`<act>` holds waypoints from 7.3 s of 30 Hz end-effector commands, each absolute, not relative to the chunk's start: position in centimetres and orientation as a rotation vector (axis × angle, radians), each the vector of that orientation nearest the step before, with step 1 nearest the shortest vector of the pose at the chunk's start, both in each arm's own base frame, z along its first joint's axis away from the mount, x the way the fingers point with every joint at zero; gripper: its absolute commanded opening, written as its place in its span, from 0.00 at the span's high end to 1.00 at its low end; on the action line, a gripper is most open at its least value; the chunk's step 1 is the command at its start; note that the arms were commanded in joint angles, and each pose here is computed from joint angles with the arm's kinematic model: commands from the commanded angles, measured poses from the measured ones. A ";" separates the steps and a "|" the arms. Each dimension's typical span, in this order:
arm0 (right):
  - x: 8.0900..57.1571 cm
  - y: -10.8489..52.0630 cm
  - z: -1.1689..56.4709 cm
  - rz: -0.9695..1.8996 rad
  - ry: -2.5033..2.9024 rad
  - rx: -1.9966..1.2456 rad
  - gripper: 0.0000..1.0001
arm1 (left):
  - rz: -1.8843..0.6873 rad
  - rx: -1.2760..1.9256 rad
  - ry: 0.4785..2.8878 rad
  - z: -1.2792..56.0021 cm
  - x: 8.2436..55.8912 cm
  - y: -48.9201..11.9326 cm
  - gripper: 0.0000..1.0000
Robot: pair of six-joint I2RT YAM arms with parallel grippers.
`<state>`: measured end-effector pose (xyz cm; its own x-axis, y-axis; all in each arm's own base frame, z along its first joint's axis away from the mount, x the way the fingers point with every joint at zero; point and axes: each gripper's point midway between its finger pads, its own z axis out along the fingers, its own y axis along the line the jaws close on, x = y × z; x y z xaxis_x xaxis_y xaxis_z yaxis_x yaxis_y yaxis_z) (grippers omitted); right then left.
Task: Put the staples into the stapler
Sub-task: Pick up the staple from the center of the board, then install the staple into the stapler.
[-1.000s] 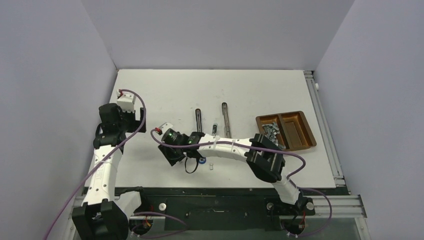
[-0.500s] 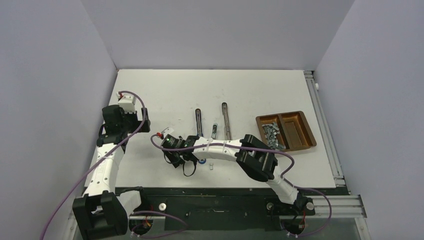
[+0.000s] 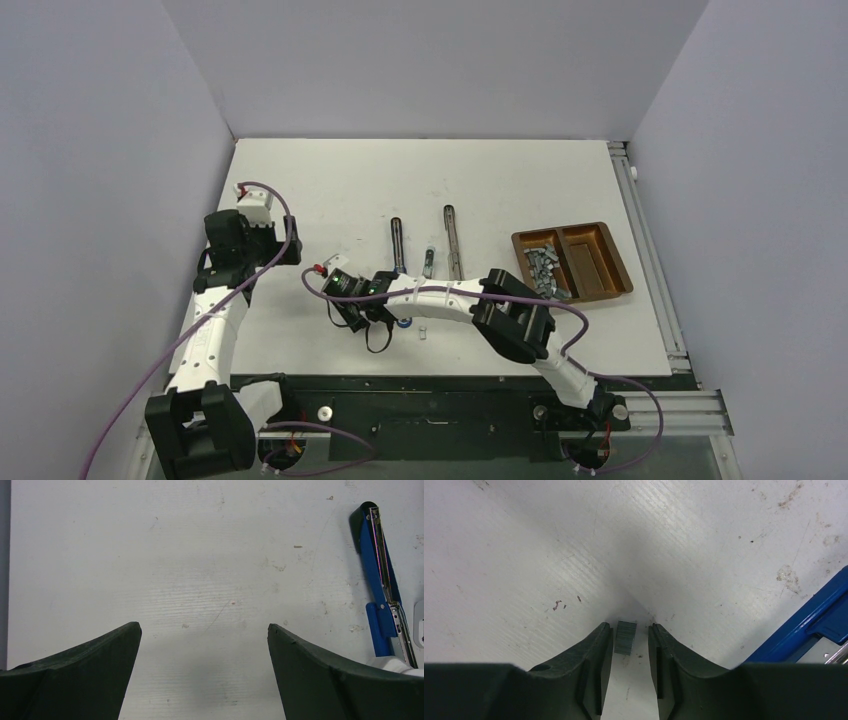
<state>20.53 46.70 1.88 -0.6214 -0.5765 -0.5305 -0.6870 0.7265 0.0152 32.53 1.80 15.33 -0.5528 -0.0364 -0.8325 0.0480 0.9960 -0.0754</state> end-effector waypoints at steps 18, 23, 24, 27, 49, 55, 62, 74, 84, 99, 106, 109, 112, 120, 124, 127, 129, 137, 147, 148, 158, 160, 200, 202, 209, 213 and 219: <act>20.7 47.5 1.3 0.221 2.436 -0.906 0.74 | -0.121 0.063 2.079 17.8 33.1 1.5 0.04; 20.6 47.0 1.1 0.202 2.440 -0.898 0.77 | -0.122 0.065 2.078 17.8 33.1 1.4 0.04; 20.6 46.9 1.1 0.202 2.442 -0.899 0.77 | -0.122 0.066 2.078 17.8 33.1 1.4 0.04; 20.6 46.9 1.2 0.200 2.442 -0.898 0.77 | -0.123 0.066 2.079 17.8 33.1 1.4 0.04; 20.5 46.0 1.3 0.161 2.444 -0.901 0.74 | -0.141 0.062 2.082 17.8 33.1 1.2 0.04; 20.3 45.7 1.3 0.162 2.447 -0.904 0.75 | -0.147 0.063 2.078 18.0 33.2 1.1 0.04; 20.1 45.5 1.2 0.160 2.452 -0.915 0.80 | -0.151 0.063 2.074 18.1 33.3 1.1 0.04; 20.6 44.7 1.6 0.137 2.437 -0.886 0.91 | -0.167 0.061 2.073 18.2 33.5 0.9 0.04; 23.0 44.1 4.7 0.154 2.368 -0.634 0.91 | -0.175 0.058 2.077 18.6 33.4 0.8 0.04; 25.9 43.6 10.7 0.261 2.253 -0.281 0.91 | -0.211 0.037 2.125 16.7 32.6 0.4 0.04; 26.9 41.0 12.3 0.213 2.193 -0.054 0.91 | -0.220 0.034 2.120 16.6 32.9 0.3 0.04; 27.0 39.1 12.2 0.175 2.159 0.041 0.91 | -0.234 0.020 2.135 16.2 32.8 0.2 0.04; 27.1 37.3 12.5 0.155 2.112 0.135 0.91 | -0.222 0.014 2.148 16.1 32.4 0.3 0.04; 26.4 36.4 12.2 0.209 2.086 0.223 0.91 | -0.251 0.013 2.135 16.4 31.7 -0.3 0.04; 26.3 36.8 12.1 0.219 2.088 0.205 0.91 | -0.269 0.023 2.134 15.8 31.9 -0.5 0.04; 26.2 36.9 12.0 0.225 2.084 0.189 0.91 | -0.277 0.007 2.134 15.3 32.0 -0.5 0.04; 26.0 36.7 11.8 0.229 2.085 0.181 0.91 | -0.283 -0.006 2.130 15.1 32.1 -0.6 0.04; 25.6 37.1 10.5 0.231 2.114 0.130 0.91 | -0.295 -0.035 2.113 14.9 32.8 -0.5 0.04; 25.3 37.2 10.0 0.244 2.123 0.109 0.91 | -0.299 -0.036 2.116 14.5 32.9 -0.6 0.04; 25.3 37.1 9.9 0.243 2.124 0.107 0.91 | -0.299 -0.036 2.115 14.5 32.9 -0.6 0.04; 25.0 36.8 9.2 0.250 2.134 0.091 0.91 | -0.308 -0.043 2.113 14.6 33.1 -0.6 0.04; 24.9 36.9 9.1 0.254 2.137 0.085 0.91 | -0.307 -0.041 2.114 14.6 33.0 -0.6 0.04; 24.7 37.2 7.3 0.253 2.171 0.067 0.91 | -0.301 -0.023 2.098 15.3 33.3 -0.6 0.04; 24.7 37.1 7.1 0.250 2.176 0.064 0.91 | -0.300 -0.022 2.099 15.3 33.3 -0.6 0.04; 24.7 36.9 7.1 0.254 2.176 0.073 0.91 | -0.300 -0.021 2.097 15.4 33.2 -0.6 0.04; 24.7 37.0 7.0 0.259 2.179 0.074 0.91 | -0.302 -0.020 2.098 15.5 33.2 -0.6 0.04; 24.7 37.2 6.9 0.263 2.181 0.068 0.91 | -0.301 -0.023 2.099 15.4 33.2 -0.6 0.04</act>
